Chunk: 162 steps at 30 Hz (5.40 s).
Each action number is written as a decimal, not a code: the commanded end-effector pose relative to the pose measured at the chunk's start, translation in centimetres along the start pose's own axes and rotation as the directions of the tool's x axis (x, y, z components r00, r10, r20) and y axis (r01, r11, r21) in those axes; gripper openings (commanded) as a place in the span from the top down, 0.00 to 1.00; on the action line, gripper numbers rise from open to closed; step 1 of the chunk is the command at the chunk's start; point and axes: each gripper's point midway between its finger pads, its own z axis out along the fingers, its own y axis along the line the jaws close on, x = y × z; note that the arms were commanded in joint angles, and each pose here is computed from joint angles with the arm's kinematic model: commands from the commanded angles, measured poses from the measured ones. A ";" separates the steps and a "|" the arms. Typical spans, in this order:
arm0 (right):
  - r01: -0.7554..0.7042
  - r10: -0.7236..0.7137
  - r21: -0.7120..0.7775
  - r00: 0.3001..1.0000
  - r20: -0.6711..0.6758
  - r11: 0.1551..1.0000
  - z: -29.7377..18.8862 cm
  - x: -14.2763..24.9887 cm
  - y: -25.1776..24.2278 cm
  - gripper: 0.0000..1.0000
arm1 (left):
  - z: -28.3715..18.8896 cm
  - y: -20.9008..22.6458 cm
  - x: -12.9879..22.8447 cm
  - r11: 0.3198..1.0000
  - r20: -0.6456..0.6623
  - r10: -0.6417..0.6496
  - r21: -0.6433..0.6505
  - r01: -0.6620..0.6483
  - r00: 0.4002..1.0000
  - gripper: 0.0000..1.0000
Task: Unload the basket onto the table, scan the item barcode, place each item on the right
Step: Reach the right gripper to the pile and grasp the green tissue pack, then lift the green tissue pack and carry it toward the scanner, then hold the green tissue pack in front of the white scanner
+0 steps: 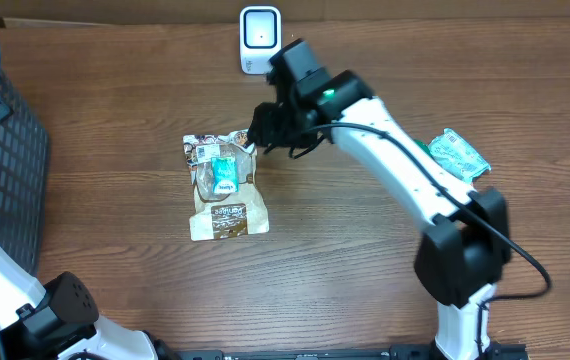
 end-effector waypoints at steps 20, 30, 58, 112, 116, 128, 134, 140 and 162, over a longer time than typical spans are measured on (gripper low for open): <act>0.123 -0.131 -0.046 0.964 -0.233 0.991 9.6 7.2 2.7 0.58 | -0.1 0.0 0.0 1.000 0.002 -0.009 0.002 0.009 1.000 0.00; 0.114 -0.105 0.032 0.972 -0.211 0.993 11.0 6.9 1.2 0.62 | -0.1 -0.1 0.0 1.000 0.004 -0.008 0.002 0.008 1.000 0.01; 0.151 -0.238 -0.429 0.958 -0.157 0.890 2.4 4.9 7.5 0.96 | -0.1 0.0 0.0 1.000 0.004 -0.009 0.002 0.009 1.000 0.01; 0.062 -0.108 0.148 0.939 0.327 0.987 -13.4 -8.1 -2.2 0.96 | -0.1 -0.1 0.0 1.000 0.004 -0.008 0.002 0.008 1.000 0.00; 0.032 -0.183 0.286 0.834 0.521 0.958 -18.5 -11.8 -1.8 0.96 | -0.1 -0.1 0.0 1.000 0.004 -0.008 0.002 0.008 1.000 0.00; 0.141 -0.747 0.802 0.484 0.456 0.580 -17.6 -22.0 -0.7 0.96 | -0.1 -0.1 0.0 1.000 0.004 -0.009 0.002 0.009 1.000 0.00; 0.194 -0.849 0.893 0.440 0.292 0.407 -10.7 -24.6 -2.4 0.96 | -0.1 -0.1 0.0 1.000 0.004 -0.009 0.002 0.009 1.000 0.00; 0.171 -0.859 0.900 0.411 0.305 0.401 -4.3 -26.1 -4.0 0.96 | -0.1 -0.1 0.0 1.000 0.004 -0.009 0.002 0.009 1.000 0.00; 0.310 -0.957 0.948 0.290 -0.026 0.068 3.0 -26.3 -6.2 0.96 | -0.1 -0.1 0.0 1.000 0.004 -0.007 0.003 0.007 1.000 0.00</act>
